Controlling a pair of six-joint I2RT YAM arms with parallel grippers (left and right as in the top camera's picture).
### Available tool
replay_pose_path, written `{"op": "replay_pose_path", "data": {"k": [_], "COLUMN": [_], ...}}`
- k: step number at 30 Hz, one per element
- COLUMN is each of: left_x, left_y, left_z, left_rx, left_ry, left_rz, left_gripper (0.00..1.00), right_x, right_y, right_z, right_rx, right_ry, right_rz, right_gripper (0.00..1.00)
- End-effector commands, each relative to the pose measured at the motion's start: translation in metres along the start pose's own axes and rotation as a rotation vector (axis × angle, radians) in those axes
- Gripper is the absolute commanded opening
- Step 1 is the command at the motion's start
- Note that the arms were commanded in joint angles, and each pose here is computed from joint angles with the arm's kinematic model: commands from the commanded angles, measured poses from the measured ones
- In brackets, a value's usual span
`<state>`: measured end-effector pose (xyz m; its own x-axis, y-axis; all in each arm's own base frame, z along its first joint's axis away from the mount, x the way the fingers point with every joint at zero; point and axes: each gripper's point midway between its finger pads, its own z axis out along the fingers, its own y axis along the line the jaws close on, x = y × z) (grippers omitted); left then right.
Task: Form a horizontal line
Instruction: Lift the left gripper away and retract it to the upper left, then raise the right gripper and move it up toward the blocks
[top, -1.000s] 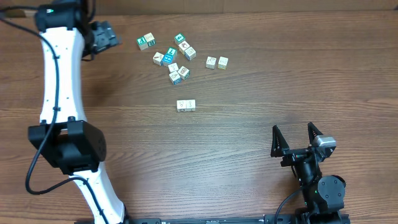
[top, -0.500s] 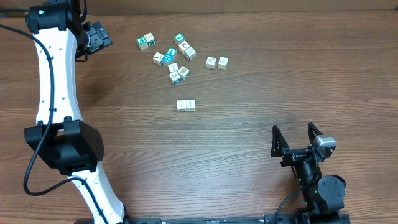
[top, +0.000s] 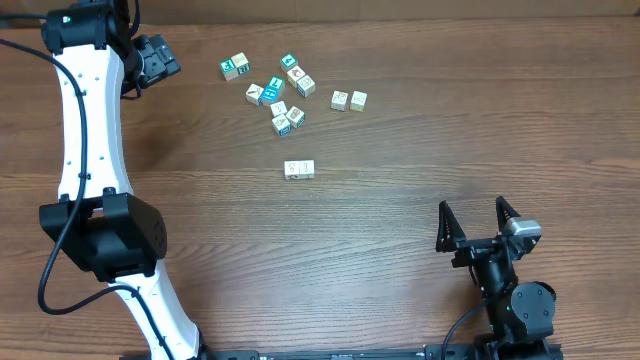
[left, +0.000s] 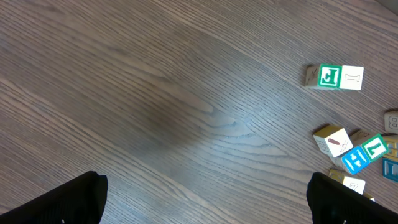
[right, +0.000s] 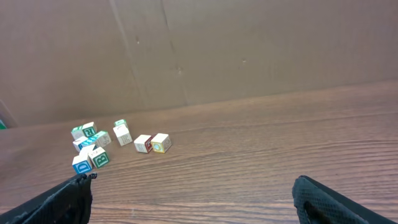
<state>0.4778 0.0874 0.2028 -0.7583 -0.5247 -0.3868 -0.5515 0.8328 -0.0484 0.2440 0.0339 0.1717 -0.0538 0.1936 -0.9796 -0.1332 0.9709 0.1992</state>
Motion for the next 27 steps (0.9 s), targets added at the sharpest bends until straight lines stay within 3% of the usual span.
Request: {"op": "replay_pose_path", "data": {"k": [1, 9, 19, 27], "left_x": [-0.004, -0.004, -0.004, -0.004], "left_y": [0.002, 0.002, 0.002, 0.002], "left_z": [-0.008, -0.008, -0.008, -0.008], "left_rx": [-0.002, -0.002, -0.002, -0.002], "left_ry": [-0.022, -0.022, -0.022, -0.022], "left_rz": [0.015, 0.015, 0.015, 0.015], "left_gripper": [1.00, 0.99, 1.00, 1.00], "right_x": [0.002, 0.001, -0.002, -0.059], "right_y": [-0.003, -0.003, 0.009, 0.021], "right_z": [0.000, 0.000, -0.002, -0.019], "right_rx": [0.010, 0.010, -0.047, -0.063], "right_ry": [-0.005, -0.006, 0.014, -0.047], "right_rz": [0.000, 0.113, 0.114, 0.110], "right_gripper": [1.00, 1.00, 1.00, 1.00]}}
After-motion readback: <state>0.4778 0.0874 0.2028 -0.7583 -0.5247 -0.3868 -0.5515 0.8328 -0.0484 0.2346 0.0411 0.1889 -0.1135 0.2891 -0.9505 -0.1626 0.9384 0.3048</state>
